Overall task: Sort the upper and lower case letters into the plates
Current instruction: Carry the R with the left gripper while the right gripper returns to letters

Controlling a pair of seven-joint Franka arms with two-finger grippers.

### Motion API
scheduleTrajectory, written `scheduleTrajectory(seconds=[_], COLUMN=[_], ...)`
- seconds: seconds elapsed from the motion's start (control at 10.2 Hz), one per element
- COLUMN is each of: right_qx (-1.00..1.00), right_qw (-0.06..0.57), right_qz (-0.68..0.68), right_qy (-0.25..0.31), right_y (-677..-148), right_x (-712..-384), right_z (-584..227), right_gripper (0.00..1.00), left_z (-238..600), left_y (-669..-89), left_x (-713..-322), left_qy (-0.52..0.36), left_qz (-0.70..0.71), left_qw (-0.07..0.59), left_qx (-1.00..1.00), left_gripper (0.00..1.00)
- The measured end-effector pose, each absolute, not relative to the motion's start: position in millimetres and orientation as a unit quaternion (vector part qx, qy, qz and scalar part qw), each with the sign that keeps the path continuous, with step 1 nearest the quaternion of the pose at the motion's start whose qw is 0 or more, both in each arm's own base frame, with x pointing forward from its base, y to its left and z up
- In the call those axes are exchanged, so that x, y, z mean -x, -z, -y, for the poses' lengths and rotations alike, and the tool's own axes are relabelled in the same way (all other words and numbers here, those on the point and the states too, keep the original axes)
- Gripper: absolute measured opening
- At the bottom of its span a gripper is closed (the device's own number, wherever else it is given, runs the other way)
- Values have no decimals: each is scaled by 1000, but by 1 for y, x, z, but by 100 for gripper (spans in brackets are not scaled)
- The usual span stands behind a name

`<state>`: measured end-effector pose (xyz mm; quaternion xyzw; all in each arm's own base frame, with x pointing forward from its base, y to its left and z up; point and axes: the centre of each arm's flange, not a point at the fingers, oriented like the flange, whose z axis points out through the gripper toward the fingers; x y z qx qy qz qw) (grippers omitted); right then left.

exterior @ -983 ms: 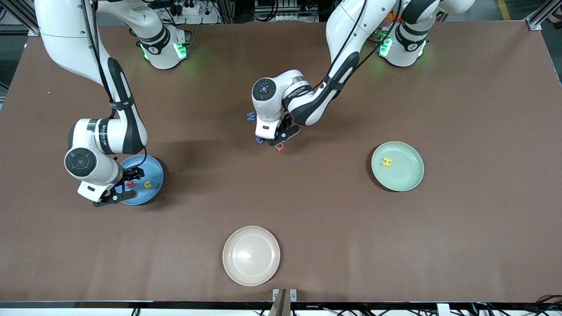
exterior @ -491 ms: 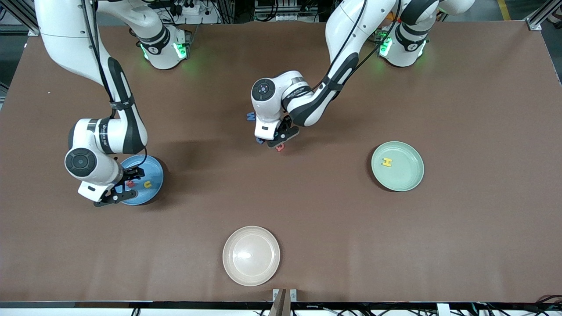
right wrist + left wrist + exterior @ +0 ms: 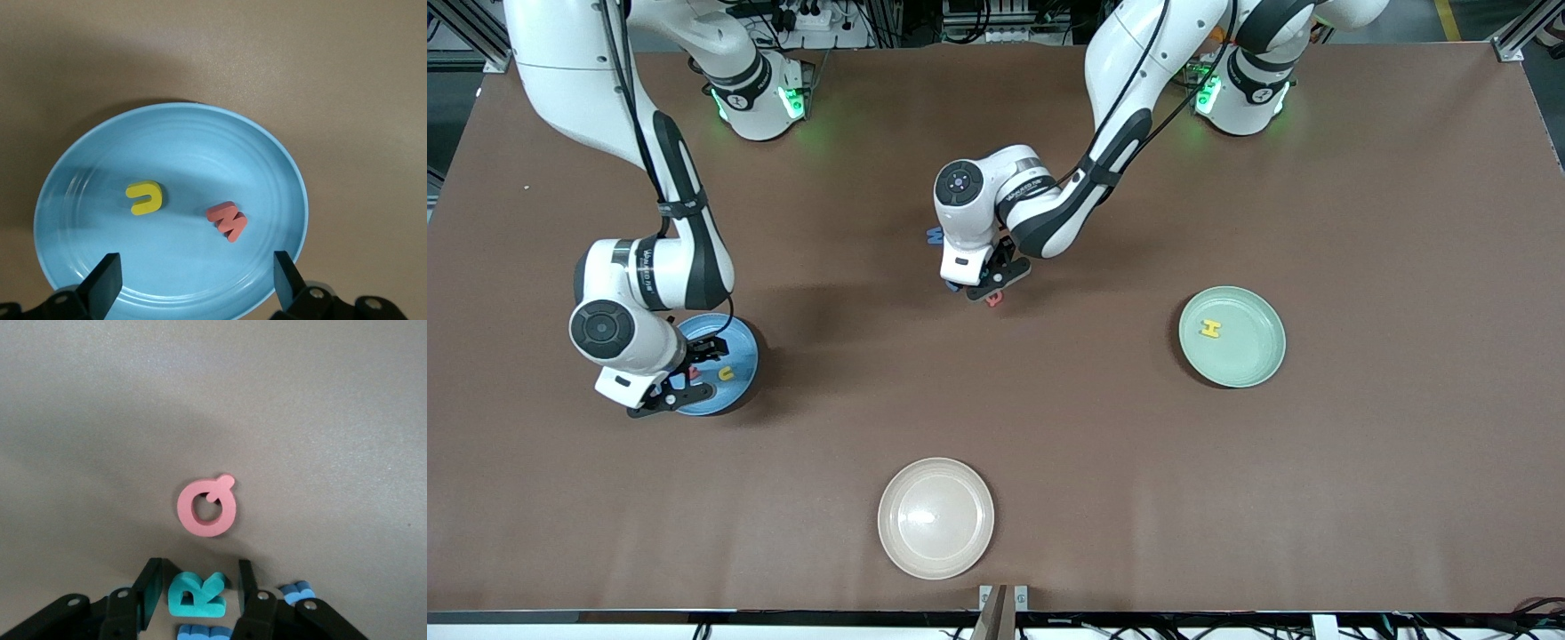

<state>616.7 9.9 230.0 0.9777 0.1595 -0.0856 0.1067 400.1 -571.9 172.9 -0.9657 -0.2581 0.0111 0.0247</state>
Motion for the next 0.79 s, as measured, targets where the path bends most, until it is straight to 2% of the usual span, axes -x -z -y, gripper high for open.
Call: scheduleTrajectory(seconds=[0.29,0.79], right_qx=[-979,-988], right_qw=[104,64], right_qz=[-155,-115], right_qy=[86,87], right_y=[-230,-255], right_x=[-616,-612], right_z=[-11,-41], right_gripper=[100,100], left_z=[572,573], left_y=[-173,-174], left_x=[-400,-400], left_qy=[-11,-11], left_qz=[260,262], left_qw=[25,24], left_qx=[965,965], left_gripper=[52,45])
